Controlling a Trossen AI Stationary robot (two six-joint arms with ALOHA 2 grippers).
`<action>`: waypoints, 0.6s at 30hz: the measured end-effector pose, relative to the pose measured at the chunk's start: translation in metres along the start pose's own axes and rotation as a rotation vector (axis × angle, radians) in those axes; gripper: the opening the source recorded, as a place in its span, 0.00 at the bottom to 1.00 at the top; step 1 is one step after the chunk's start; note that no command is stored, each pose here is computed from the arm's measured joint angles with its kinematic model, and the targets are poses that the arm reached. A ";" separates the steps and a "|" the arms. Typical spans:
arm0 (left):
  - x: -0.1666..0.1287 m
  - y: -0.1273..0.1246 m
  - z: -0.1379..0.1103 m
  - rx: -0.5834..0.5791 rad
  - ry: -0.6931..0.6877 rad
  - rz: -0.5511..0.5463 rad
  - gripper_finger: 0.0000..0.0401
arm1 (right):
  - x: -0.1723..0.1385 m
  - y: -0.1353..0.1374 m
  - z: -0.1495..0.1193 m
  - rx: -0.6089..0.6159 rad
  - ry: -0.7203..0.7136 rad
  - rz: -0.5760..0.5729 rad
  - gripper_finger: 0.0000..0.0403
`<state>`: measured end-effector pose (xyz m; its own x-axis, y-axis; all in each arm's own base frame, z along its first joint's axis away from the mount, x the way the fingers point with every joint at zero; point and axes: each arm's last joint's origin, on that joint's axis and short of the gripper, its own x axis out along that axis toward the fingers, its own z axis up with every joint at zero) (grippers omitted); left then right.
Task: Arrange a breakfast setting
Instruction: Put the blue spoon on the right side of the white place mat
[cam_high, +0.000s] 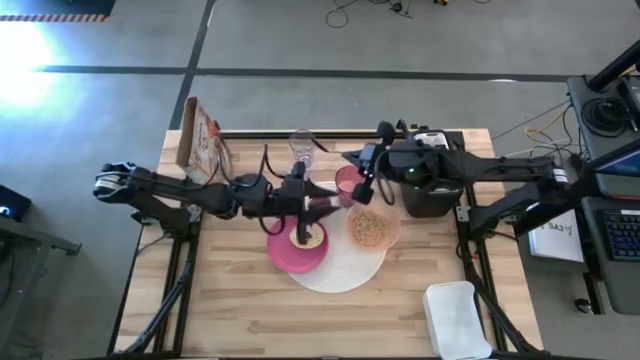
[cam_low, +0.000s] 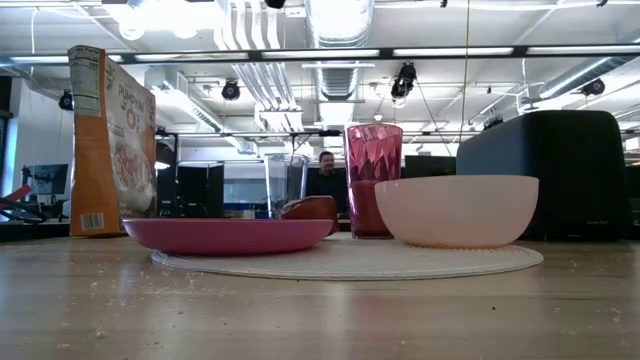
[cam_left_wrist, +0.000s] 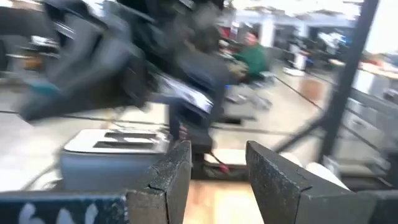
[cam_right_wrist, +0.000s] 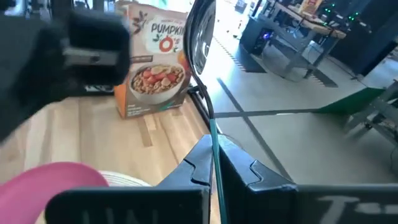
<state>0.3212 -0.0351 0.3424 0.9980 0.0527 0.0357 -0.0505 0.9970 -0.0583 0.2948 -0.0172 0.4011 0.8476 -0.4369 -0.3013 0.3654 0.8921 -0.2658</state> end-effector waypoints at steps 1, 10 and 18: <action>-0.002 -0.002 0.000 0.001 0.017 -0.031 0.34 | -0.004 -0.002 0.000 0.005 0.002 0.007 0.02; -0.014 -0.011 -0.011 -0.017 0.206 -0.086 0.33 | -0.035 -0.008 -0.009 0.143 0.117 0.179 0.02; -0.015 -0.010 -0.013 -0.046 0.231 -0.049 0.33 | -0.041 -0.002 -0.044 0.180 0.462 -0.037 0.02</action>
<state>0.3074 -0.0469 0.3292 0.9819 -0.0155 -0.1889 -0.0051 0.9941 -0.1081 0.2430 -0.0062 0.3737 0.5885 -0.4375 -0.6799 0.4872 0.8630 -0.1337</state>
